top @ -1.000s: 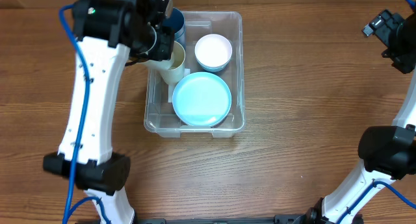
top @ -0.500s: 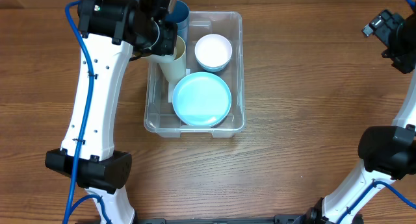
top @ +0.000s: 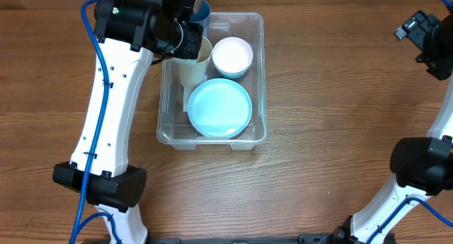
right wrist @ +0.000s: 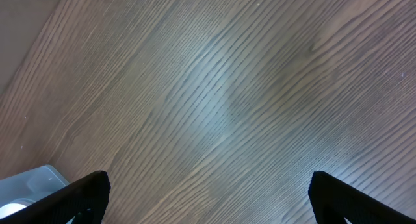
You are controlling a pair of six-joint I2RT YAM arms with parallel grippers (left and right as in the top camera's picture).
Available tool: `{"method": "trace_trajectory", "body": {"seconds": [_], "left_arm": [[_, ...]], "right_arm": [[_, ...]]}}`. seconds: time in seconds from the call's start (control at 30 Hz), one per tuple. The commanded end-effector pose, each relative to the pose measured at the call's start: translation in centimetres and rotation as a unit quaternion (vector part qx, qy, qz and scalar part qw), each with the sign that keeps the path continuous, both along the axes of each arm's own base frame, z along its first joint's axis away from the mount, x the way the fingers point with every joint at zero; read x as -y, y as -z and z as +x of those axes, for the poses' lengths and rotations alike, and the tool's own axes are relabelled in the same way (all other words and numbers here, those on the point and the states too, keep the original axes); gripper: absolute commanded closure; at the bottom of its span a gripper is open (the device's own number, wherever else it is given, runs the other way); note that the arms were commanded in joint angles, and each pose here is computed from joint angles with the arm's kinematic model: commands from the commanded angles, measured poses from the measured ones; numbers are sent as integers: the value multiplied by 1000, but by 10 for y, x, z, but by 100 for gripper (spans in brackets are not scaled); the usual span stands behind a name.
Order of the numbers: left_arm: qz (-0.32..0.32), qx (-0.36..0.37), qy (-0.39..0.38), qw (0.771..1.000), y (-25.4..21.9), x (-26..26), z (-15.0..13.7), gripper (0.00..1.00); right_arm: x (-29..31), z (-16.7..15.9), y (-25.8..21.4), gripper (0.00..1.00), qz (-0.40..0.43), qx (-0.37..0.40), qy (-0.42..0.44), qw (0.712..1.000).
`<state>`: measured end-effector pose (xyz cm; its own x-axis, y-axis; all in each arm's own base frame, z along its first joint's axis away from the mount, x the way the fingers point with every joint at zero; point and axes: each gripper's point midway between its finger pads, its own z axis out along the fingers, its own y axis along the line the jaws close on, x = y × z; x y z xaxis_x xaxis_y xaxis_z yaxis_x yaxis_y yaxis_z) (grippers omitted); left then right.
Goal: Pack container
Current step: 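Lower the cream cup into the other cream cup in the bin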
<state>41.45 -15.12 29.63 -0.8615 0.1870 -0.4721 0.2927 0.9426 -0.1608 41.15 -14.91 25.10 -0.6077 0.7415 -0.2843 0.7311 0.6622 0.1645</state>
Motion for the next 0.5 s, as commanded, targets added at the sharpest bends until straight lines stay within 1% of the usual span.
{"method": "trace_trajectory", "body": {"seconds": [0.0,0.17,0.37,0.47], "left_arm": [[-3,9,13,1000,-11,2,-8,96],[1,-1,13,1000,-12,-2,-18,96],[-2,28,12,1000,-41,-10,-38,96],[10,38,3,999,-49,-18,-46,96]], "right_arm": [[1,0,-11,0,-10,15,0,1000],[1,0,-11,0,-10,15,0,1000],[1,0,-11,0,-10,15,0,1000],[1,0,-11,0,-10,15,0,1000]]}}
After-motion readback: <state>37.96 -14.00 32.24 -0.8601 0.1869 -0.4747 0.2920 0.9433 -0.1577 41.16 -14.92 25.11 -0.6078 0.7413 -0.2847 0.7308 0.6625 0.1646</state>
